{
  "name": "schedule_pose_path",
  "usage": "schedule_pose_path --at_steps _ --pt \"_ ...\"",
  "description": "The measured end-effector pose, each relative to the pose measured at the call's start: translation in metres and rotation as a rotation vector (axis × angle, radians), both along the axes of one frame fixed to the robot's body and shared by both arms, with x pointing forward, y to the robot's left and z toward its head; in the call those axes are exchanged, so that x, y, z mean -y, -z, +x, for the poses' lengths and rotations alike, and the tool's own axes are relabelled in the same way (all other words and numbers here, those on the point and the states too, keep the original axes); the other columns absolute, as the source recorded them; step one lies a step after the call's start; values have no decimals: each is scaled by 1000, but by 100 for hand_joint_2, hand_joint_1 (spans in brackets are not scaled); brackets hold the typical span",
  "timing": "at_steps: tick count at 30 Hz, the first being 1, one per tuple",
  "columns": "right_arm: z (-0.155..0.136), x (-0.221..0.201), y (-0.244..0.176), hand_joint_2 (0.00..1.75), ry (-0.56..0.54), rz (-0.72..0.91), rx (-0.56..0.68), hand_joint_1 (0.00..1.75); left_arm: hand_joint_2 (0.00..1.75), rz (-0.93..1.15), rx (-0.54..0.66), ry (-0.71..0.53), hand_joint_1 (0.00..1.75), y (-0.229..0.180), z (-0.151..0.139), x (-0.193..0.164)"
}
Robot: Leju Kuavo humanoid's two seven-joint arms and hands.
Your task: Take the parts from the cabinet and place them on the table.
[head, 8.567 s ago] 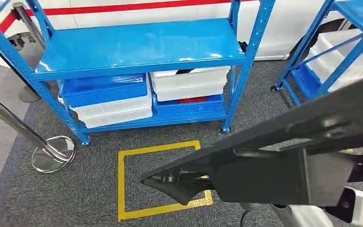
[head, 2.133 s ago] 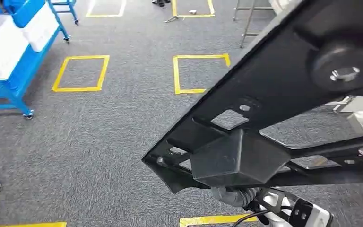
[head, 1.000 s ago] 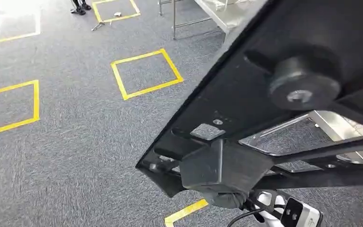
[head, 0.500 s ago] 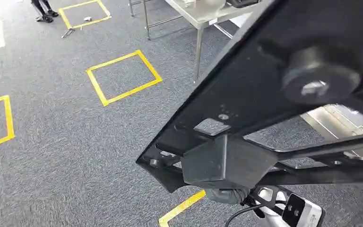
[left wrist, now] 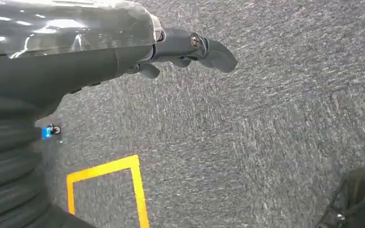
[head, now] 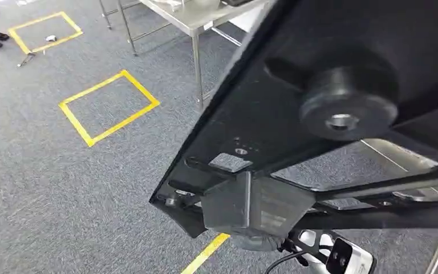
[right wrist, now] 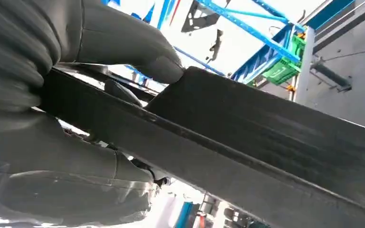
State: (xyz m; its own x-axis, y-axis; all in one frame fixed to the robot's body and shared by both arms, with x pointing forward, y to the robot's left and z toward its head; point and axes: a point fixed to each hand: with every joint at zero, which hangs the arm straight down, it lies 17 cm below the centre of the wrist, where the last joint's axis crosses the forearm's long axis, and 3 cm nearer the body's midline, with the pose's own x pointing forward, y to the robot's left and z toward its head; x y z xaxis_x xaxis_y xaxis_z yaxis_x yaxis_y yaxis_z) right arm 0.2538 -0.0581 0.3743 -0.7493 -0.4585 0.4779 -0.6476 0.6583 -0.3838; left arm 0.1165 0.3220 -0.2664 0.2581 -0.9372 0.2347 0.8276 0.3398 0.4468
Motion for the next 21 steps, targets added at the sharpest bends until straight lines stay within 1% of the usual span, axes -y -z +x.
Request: schedule_pose_path --at_steps 2,7,16,21 --pt "0 -1 1 175 0 -2 0 169 175 -5 6 -2 0 -1 3 2" --pt "0 -2 2 175 1 -4 -1 169 175 -9 -2 -19 0 0 -3 1" --pt "1 -3 1 175 1 -7 7 169 175 -36 -10 -13 0 0 -4 7" --pt "-1 -4 -11 175 -32 7 25 169 175 -54 -17 -11 0 0 -3 9"
